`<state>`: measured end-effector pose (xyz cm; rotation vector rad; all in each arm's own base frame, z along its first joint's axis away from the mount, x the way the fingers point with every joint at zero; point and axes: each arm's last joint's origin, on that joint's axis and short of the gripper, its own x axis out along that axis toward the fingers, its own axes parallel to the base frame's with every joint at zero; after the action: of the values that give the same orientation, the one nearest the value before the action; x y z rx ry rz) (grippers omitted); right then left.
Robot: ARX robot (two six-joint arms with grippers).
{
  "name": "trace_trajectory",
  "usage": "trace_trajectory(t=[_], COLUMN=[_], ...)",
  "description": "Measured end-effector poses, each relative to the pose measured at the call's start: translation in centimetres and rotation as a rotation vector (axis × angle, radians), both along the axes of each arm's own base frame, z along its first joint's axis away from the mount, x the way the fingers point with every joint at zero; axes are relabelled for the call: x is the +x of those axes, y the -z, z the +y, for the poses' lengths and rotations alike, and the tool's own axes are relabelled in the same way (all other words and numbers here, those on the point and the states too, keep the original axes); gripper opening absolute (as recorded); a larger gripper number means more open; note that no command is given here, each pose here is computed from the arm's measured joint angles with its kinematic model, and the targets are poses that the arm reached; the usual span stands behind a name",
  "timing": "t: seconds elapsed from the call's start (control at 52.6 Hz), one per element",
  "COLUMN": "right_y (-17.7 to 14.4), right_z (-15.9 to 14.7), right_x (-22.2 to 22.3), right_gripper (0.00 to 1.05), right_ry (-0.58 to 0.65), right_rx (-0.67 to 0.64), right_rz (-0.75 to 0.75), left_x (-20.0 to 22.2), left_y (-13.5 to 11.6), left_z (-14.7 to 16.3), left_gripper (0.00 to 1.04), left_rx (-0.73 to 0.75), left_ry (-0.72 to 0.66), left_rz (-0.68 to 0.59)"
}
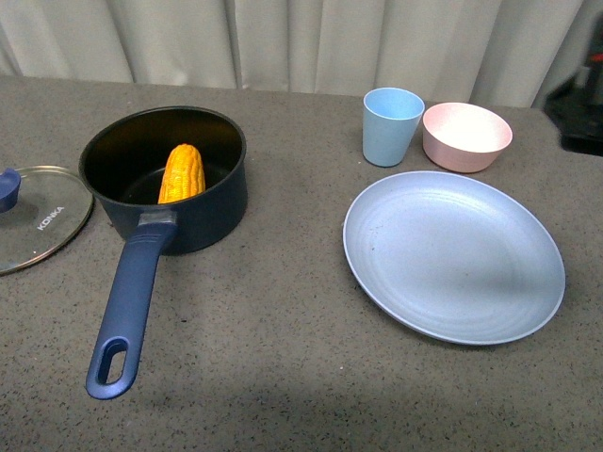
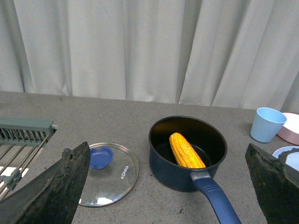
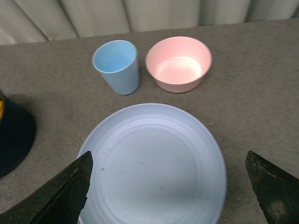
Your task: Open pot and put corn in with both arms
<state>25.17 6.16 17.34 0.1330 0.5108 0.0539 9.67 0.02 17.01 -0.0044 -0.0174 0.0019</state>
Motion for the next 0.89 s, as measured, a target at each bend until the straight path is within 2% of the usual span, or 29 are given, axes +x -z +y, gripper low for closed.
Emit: trace_trajectory(t=[0.057,0.095,0.19,0.266,0.399,0.513,0.551,0.779,0.894], right_y=[0.7,1.4,2.4,1.7,1.0,1.3,1.3,1.2,1.1], right_z=[-0.7,-1.3,-2.2,-2.7,-3.6,-4.4,-4.5,-5.5,-6.1], right_x=[-0.8,-1.3,-3.0,-3.9,-5.6,-7.2,-7.5,-9.1,-10.0], right_gripper=[0.9,0.83,0.69,0.57,0.33,0.07,0.01,0.01,0.01], right_ry=[0.042,0.059,0.05,0.052,0.056,0.051,0.052,0.028,0.056], right_rx=[-0.044,-0.075,-0.109,-0.111,-0.122,-0.131,-0.135,-0.126,-0.132], right_rz=[-0.086,-0.195,-0.348,-0.458,-0.505,-0.487,-0.491,-0.492,-0.496], left_x=[0.0,0.0,0.0,0.0,0.0,0.0,0.0,0.0,0.0], left_y=[0.0,0.0,0.0,0.0,0.0,0.0,0.0,0.0,0.0], left_z=[0.0,0.0,0.0,0.0,0.0,0.0,0.0,0.0,0.0], left_gripper=[0.98,0.98,0.98,0.98,0.98,0.98,0.98,0.98,0.98], left_rx=[0.0,0.0,0.0,0.0,0.0,0.0,0.0,0.0,0.0], left_ry=[0.0,0.0,0.0,0.0,0.0,0.0,0.0,0.0,0.0], left_rz=[0.0,0.0,-0.001,0.0,0.0,0.0,0.0,0.0,0.0])
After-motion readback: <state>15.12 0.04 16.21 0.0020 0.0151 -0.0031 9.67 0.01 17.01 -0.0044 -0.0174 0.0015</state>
